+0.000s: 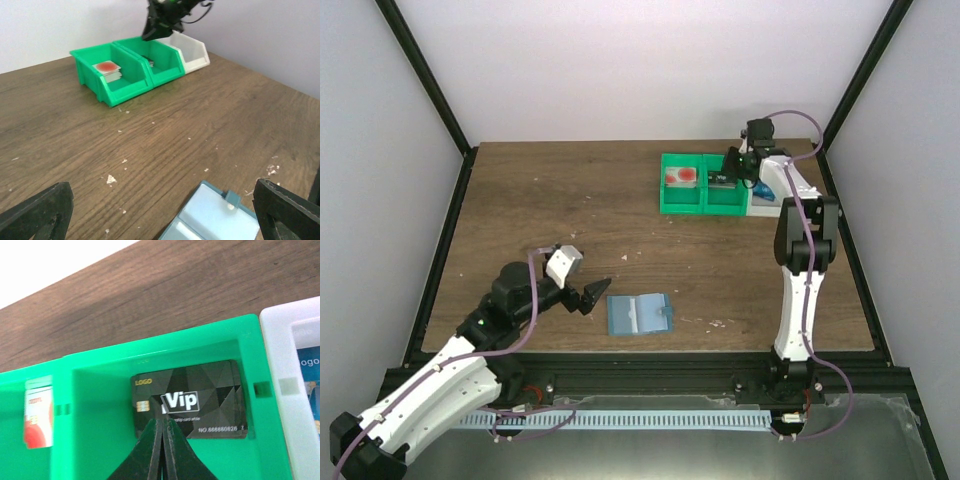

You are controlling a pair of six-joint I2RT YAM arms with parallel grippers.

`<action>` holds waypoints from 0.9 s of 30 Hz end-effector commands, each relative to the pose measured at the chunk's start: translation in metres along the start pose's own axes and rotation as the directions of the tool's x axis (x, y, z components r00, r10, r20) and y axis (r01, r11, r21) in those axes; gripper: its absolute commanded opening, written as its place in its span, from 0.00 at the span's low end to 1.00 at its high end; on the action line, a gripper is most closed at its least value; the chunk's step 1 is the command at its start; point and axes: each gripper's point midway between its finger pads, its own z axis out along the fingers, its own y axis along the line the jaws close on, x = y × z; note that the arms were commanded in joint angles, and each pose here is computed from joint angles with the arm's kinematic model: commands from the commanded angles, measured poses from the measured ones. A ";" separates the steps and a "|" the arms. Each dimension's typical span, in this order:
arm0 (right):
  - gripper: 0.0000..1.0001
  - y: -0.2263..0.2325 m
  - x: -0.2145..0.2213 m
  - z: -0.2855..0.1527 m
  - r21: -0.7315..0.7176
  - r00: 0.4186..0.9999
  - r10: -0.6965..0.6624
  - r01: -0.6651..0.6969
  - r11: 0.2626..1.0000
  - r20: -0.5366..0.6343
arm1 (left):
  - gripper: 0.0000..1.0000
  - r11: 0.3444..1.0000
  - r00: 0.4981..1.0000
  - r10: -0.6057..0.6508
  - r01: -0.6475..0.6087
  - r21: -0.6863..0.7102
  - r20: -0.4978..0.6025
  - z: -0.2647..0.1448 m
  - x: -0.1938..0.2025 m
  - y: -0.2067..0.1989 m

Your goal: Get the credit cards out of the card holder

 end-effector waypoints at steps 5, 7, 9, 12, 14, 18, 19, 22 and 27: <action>0.17 0.057 0.004 -0.106 -0.147 0.996 -0.028 0.040 0.988 0.087 | 1.00 0.971 0.985 -0.137 0.155 -0.180 0.105 -0.008 -0.025 0.031; 0.22 0.062 0.020 -0.124 -0.169 0.995 -0.035 0.050 0.984 0.088 | 1.00 0.960 0.977 -0.174 0.197 -0.198 0.124 -0.010 -0.031 0.035; 0.31 0.064 0.045 -0.141 -0.204 0.997 -0.033 0.047 0.978 0.070 | 1.00 0.959 0.974 -0.189 0.211 -0.188 0.126 -0.011 -0.044 0.033; 0.81 0.074 0.070 -0.173 -0.281 0.995 -0.040 0.063 0.958 0.089 | 1.00 0.942 0.963 -0.233 0.259 -0.213 0.139 -0.011 -0.059 0.037; 0.99 0.081 0.085 -0.196 -0.341 0.993 -0.049 0.082 0.937 0.106 | 1.00 0.914 0.945 -0.283 0.318 -0.251 0.165 -0.013 -0.070 0.045; 1.00 0.087 0.108 -0.239 -0.398 0.988 -0.067 0.117 0.910 0.136 | 1.00 0.893 0.925 -0.330 0.371 -0.253 0.190 -0.015 -0.089 0.047; 1.00 0.089 0.113 -0.250 -0.413 0.987 -0.072 0.126 0.902 0.143 | 1.00 0.892 0.920 -0.337 0.380 -0.244 0.198 -0.016 -0.094 0.045; 1.00 0.097 0.126 -0.283 -0.468 0.982 -0.082 0.154 0.870 0.171 | 1.00 0.905 0.918 -0.342 0.380 -0.193 0.203 -0.018 -0.106 0.036; 1.00 0.100 0.148 -0.325 -0.518 0.973 -0.089 0.189 0.834 0.212 | 1.00 0.897 0.908 -0.345 0.393 -0.200 0.237 -0.026 -0.120 0.038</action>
